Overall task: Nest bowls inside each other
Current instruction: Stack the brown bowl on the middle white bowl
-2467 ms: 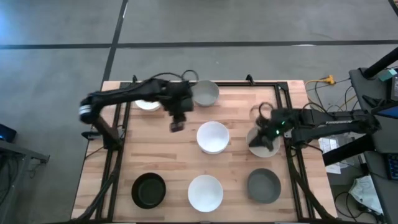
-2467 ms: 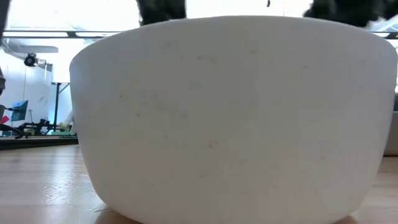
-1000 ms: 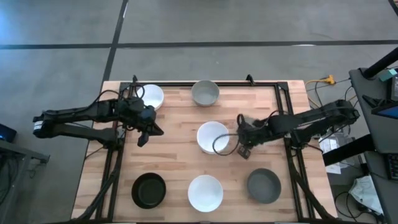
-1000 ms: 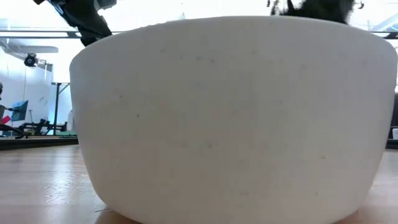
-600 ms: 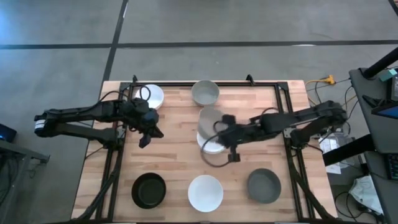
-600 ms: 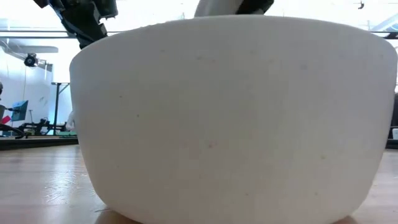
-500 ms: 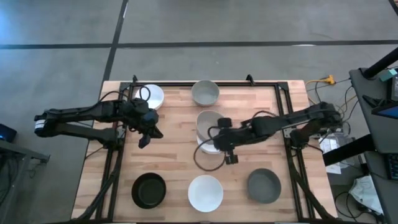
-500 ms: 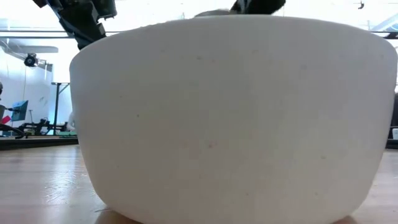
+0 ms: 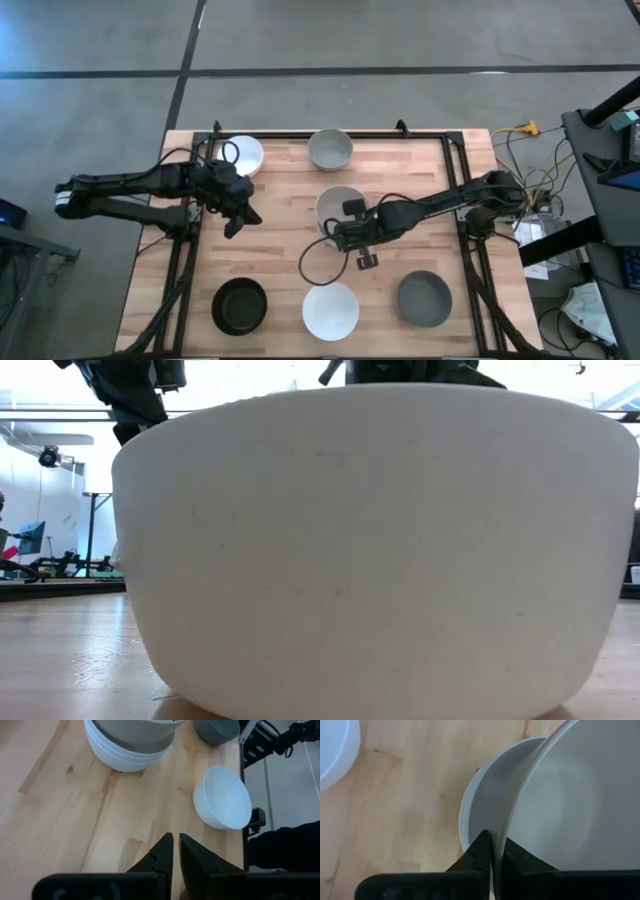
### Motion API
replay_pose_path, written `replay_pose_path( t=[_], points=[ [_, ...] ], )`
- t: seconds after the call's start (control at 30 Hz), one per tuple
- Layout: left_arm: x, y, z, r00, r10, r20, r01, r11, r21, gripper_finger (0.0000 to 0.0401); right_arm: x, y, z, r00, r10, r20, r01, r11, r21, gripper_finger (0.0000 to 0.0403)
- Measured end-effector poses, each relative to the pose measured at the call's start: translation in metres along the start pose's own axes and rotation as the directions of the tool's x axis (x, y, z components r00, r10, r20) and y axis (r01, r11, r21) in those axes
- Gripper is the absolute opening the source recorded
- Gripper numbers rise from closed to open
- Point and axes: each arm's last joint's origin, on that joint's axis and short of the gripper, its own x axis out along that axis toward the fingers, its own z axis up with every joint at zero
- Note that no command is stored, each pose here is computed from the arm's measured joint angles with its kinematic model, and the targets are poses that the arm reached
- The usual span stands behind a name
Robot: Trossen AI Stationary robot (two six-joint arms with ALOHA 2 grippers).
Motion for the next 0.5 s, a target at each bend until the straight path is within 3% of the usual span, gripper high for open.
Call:
replay_pose_path(
  t=[0.33, 0.5],
  points=[
    [0.0034, -0.0014, 0.0021, 1.000, 0.007, 0.012, -0.007, 1.000, 0.012, 0.0015, 0.0001, 0.0013, 0.0002, 0.999, 0.052, 0.003, -0.052, 0.999, -0.001, 0.0009],
    [0.0044, -0.0012, 0.0028, 1.000, 0.009, 0.013, -0.009, 1.000, 0.013, 0.0015, -0.0014, 0.0086, -0.0009, 0.997, 0.078, -0.011, -0.079, 0.995, -0.066, 0.0009]
  ],
)
